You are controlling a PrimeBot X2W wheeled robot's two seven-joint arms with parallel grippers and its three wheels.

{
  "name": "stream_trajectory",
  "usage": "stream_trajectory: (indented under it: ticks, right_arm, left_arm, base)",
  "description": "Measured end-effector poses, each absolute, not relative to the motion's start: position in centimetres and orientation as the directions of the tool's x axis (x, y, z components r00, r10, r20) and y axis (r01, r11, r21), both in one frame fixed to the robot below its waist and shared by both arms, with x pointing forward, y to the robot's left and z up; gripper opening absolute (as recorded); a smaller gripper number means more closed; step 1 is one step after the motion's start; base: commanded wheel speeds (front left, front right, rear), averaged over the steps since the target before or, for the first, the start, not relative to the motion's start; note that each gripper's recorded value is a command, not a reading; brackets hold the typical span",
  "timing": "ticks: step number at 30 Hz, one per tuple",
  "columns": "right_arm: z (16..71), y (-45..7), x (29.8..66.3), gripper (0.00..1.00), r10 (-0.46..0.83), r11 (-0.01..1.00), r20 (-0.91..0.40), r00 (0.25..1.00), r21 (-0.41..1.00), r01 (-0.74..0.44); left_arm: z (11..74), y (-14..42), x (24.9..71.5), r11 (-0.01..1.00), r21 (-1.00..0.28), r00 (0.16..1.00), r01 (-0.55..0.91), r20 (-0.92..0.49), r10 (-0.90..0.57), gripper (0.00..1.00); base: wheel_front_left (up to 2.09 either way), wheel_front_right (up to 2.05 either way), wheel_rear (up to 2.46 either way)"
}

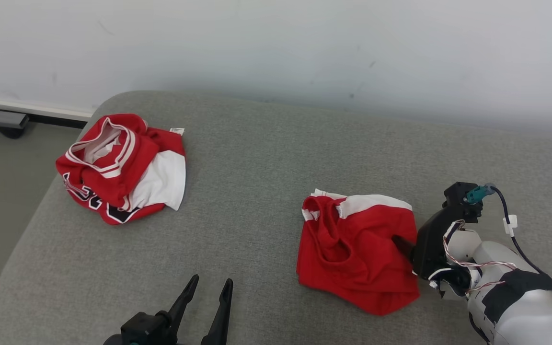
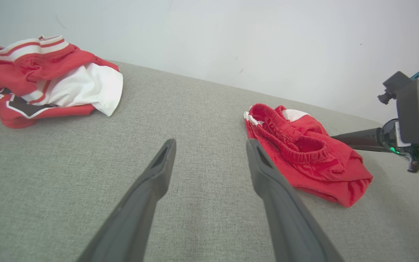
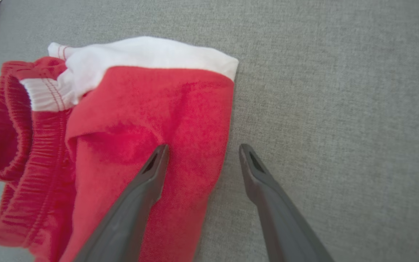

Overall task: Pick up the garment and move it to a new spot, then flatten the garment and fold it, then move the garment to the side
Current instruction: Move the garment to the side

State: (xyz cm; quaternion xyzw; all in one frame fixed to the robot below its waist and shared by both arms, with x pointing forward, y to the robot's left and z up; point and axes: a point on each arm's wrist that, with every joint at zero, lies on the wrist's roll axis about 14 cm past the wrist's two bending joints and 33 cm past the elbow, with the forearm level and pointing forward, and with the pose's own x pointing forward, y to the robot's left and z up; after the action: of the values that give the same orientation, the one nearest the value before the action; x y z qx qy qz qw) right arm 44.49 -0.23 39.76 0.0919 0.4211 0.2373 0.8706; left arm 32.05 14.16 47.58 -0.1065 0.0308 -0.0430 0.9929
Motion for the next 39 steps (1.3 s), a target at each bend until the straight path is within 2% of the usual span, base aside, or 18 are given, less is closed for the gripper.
stream_trajectory:
  ticks: [6,10,11,12,13,14,19,27,39]
  right_arm:
    - [38.8,0.6,44.1,1.0,0.482,0.873,-0.727,0.488,0.351,-0.339]
    - [38.1,1.0,43.6,1.0,0.469,0.871,-0.773,0.427,0.325,-0.368]
    - [37.9,1.0,43.4,0.94,0.464,0.871,-0.782,0.415,0.319,-0.373]
    - [37.8,0.9,43.3,0.48,0.46,0.872,-0.789,0.406,0.316,-0.374]
    - [37.8,0.9,43.3,0.21,0.459,0.872,-0.793,0.401,0.314,-0.375]
    - [37.9,0.9,43.3,0.0,0.458,0.871,-0.794,0.399,0.313,-0.377]
    - [38.4,1.4,43.1,0.0,0.471,0.863,-0.792,0.389,0.323,-0.388]
    - [39.1,0.7,43.6,0.0,0.471,0.87,-0.771,0.428,0.326,-0.371]
    - [42.7,-3.2,47.4,0.0,0.418,0.897,-0.714,0.563,0.226,-0.379]
  left_arm:
    - [47.0,15.1,31.6,0.977,-0.211,0.996,0.041,-0.072,-0.057,1.0]
    - [46.7,15.5,31.4,0.977,-0.214,0.996,0.023,-0.084,-0.042,1.0]
    - [46.6,15.6,31.3,0.977,-0.214,0.996,0.018,-0.086,-0.038,1.0]
    - [46.6,15.7,31.3,0.977,-0.213,0.996,0.016,-0.087,-0.035,1.0]
    - [46.6,15.7,31.3,0.977,-0.215,0.996,0.014,-0.088,-0.034,1.0]
    - [46.5,15.8,31.3,0.976,-0.217,0.996,0.012,-0.088,-0.032,1.0]
    - [46.6,16.0,31.3,0.976,-0.217,0.996,0.006,-0.086,-0.025,1.0]
    - [46.7,15.6,31.7,0.976,-0.215,0.996,0.026,-0.081,-0.044,1.0]
    - [46.8,14.4,32.4,0.974,-0.216,0.994,0.07,-0.071,-0.087,1.0]
  base:
    - [0.0,0.0,0.0]
    - [0.0,0.0,0.0]
    - [0.0,0.0,0.0]
    - [0.0,0.0,0.0]
    - [0.0,0.0,0.0]
    - [0.0,0.0,0.0]
    - [0.0,0.0,0.0]
    - [0.0,0.0,0.0]
    - [0.0,0.0,0.0]
